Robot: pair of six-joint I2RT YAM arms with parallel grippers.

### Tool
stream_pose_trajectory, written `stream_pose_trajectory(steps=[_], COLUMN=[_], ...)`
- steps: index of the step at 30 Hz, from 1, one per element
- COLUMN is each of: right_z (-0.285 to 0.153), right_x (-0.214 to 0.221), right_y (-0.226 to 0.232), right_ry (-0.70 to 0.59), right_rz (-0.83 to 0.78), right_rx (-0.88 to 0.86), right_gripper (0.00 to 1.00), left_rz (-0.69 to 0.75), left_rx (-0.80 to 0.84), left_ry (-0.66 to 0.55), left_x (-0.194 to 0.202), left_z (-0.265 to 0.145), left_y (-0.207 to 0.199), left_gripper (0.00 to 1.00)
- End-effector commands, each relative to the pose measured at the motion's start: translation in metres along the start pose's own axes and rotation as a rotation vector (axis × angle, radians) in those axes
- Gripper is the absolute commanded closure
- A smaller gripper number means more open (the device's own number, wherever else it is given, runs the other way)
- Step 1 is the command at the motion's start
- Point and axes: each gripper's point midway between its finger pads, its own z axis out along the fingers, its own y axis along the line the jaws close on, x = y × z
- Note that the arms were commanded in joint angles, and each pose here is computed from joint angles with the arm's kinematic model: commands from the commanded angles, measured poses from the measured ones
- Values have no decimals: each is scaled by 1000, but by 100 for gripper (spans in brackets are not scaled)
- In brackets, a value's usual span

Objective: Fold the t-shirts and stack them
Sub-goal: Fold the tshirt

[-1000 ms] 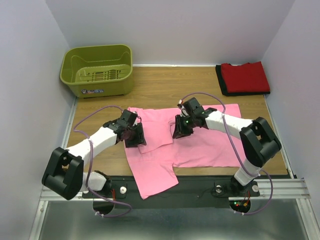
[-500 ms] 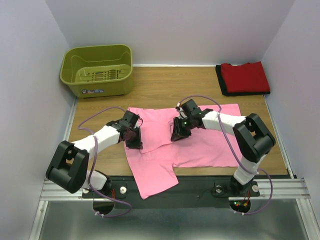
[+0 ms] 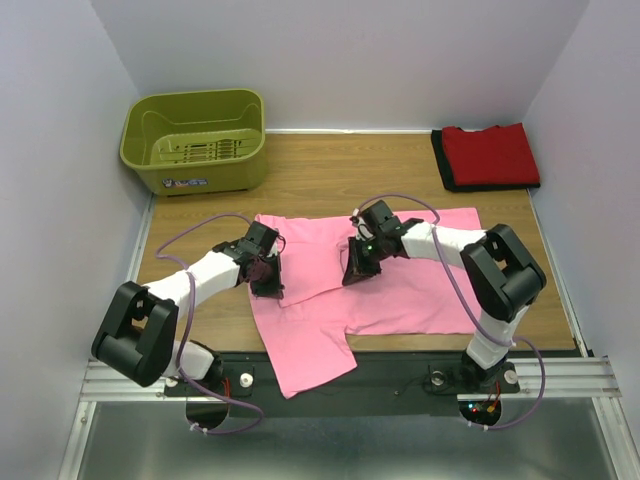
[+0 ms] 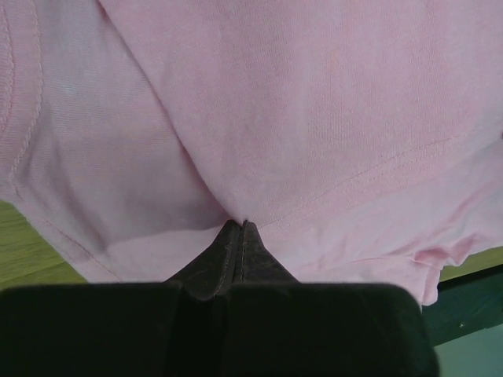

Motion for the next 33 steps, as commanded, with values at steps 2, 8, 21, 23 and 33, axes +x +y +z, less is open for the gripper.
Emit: stream_pose_trajectory(steps=[2, 8, 21, 23, 33], right_z=[-22, -20, -151, -177, -237], right_x=[-12, 0, -129, -149, -200], right_y=[25, 11, -78, -116, -228], right_ry=[-80, -48, -531, -616, -897], right_rz=[-41, -9, 89, 133, 389], right_rx=[-59, -12, 163, 248, 365], right_gripper=[99, 98, 54, 57, 68], left_rz=[18, 5, -82, -100, -118], left_rx=[-26, -12, -5, 17, 3], left_ry=[1, -1, -445, -503, -533], left_x=[5, 8, -122, -151, -248], left_z=[-6, -11, -75, -69, -18], left_y=[8, 7, -7, -8, -2], left_gripper=[100, 100, 48, 51, 77])
